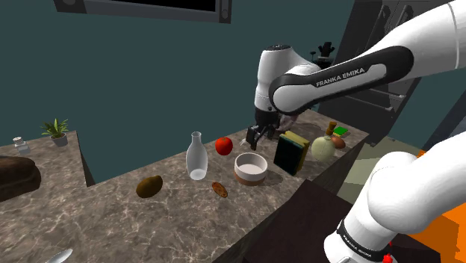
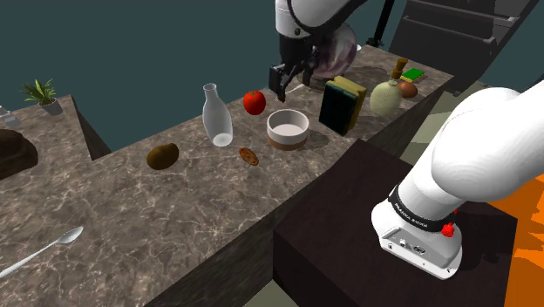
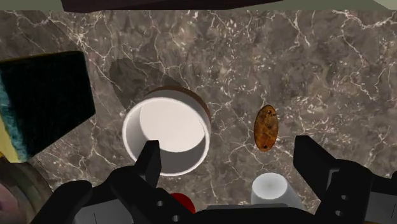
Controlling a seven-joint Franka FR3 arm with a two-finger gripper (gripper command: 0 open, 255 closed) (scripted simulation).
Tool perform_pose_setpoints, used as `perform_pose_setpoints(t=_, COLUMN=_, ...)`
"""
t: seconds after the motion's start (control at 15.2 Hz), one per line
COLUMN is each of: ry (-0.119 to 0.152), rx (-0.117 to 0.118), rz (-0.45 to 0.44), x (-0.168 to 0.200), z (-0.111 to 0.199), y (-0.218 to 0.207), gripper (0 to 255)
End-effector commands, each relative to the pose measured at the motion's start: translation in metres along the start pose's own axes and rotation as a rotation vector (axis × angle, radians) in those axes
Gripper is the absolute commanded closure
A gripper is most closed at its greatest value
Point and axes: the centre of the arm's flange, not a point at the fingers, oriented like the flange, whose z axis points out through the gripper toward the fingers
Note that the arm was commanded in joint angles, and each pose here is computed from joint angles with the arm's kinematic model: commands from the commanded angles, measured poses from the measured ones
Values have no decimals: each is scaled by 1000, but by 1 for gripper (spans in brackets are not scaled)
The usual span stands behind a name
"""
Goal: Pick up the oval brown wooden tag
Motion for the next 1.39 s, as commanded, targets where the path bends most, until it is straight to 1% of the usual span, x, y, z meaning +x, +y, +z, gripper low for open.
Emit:
perform_pose_setpoints(t=0.0, ry=3, rx=4, rz=5, x=8, z=25, y=-13, gripper=0)
perform_pose_setpoints(t=1.32, ry=5, rx=31, rz=43, x=107, z=249, y=-106, gripper=0)
